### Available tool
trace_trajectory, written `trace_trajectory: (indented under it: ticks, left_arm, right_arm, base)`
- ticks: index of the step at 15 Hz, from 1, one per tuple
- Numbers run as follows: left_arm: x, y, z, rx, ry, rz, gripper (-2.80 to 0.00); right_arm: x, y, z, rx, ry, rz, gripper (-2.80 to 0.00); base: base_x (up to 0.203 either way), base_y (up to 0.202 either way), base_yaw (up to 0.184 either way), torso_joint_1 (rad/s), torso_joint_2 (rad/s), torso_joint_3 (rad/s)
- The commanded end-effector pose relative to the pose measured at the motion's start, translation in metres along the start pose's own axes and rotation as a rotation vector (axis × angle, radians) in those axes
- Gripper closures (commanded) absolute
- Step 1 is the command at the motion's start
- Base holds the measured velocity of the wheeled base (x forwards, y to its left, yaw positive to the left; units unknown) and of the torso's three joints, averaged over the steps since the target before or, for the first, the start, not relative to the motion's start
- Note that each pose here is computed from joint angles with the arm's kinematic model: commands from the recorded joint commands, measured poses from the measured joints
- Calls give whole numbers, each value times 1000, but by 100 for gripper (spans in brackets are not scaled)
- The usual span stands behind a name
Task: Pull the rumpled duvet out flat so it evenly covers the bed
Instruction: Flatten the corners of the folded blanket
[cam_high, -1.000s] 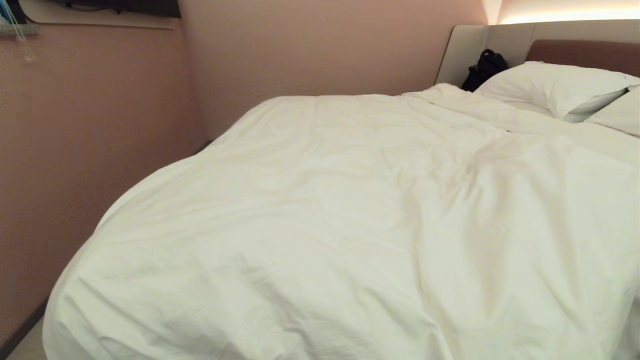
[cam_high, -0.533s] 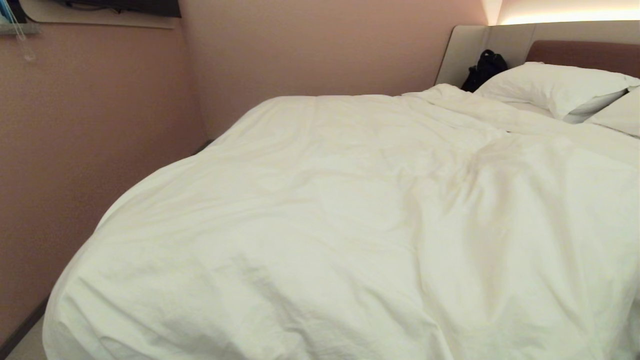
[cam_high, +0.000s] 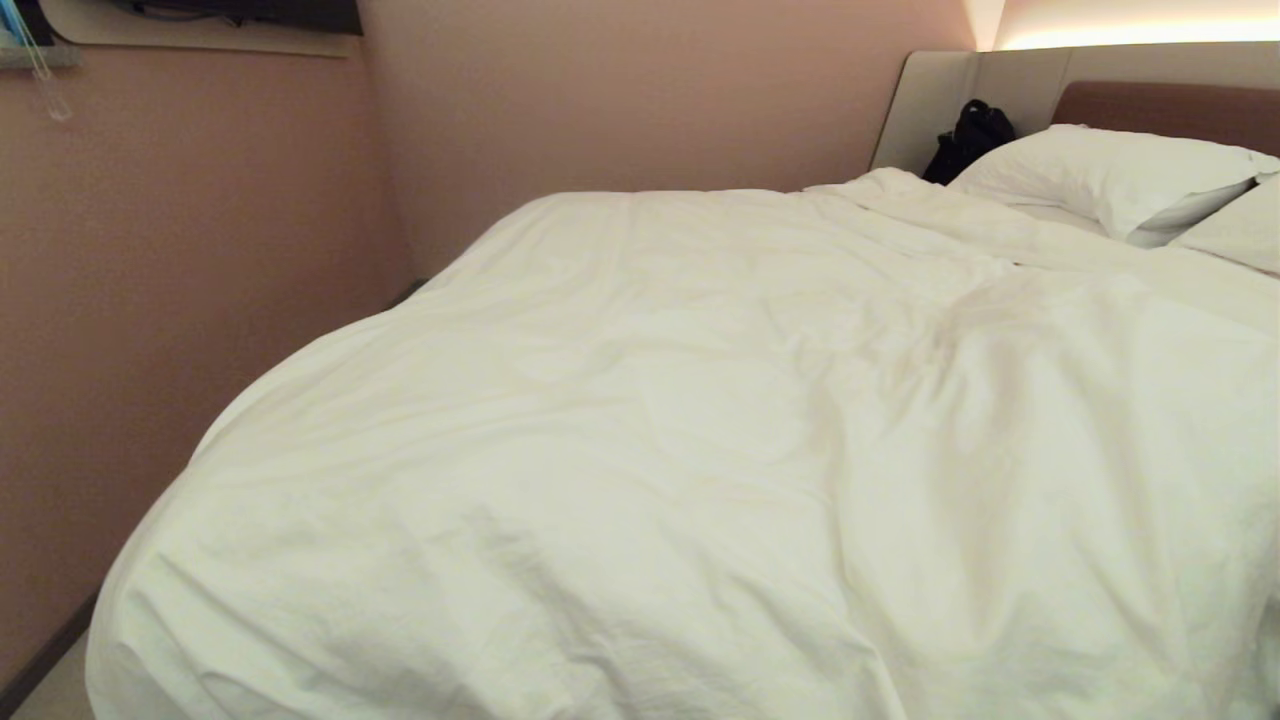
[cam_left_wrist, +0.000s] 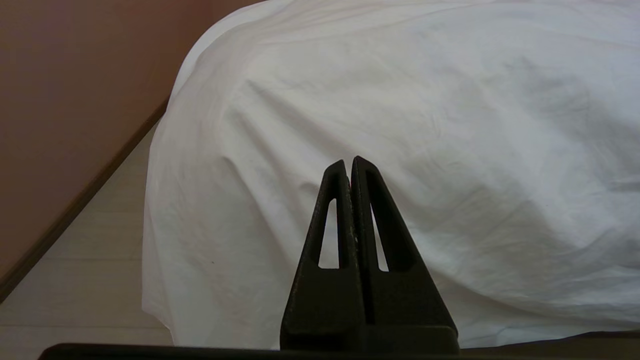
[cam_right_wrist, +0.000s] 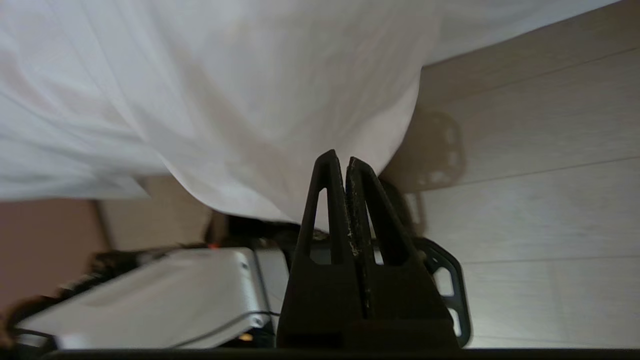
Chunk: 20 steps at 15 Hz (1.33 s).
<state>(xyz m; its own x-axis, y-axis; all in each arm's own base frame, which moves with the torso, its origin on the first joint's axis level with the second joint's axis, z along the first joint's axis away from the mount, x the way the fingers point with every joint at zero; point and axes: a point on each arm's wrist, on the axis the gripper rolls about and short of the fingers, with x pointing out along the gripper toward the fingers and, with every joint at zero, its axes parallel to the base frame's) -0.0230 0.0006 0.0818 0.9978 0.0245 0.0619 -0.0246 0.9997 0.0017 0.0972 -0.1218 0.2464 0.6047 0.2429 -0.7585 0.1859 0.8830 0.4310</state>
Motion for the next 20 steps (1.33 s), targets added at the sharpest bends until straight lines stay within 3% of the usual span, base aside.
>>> trace_trajectory:
  ticks: [1,4,7,9,11,14,17,20]
  left_arm:
    - [0,0,0,0,-1,0,0]
    - [0,0,0,0,-1,1,0]
    - [0,0,0,0,-1,0,0]
    - [0,0,0,0,-1,0,0]
    - [0,0,0,0,-1,0,0]
    - [0,0,0,0,-1,0,0]
    - [0,0,0,0,-1,0,0]
    - [0,0,0,0,-1,0,0]
  right_arm:
    - [-21,2,26,-385,-291,-495,0]
    - [-45,20,36,-264,-505,-569,0]
    - [-84,35,66,45,-787,-568,0]
    - [-95,31,87,237,-885,-544,0]
    - [-97,34,87,384,-863,-503,0]
    - [-86,58,84,490,-753,-367,0]
    - [-79,90,75,554,-583,-184,0]
    - [-78,122,59,525,-355,56,0]
  base:
    - [0,0,0,0,0,0]
    - [0,0,0,0,0,0]
    - [0,0,0,0,0,0]
    - [0,0,0,0,0,0]
    - [0,0,0,0,0,0]
    - [0,0,0,0,0,0]
    - [0,0,0,0,0,0]
    - [0,0,0,0,0,0]
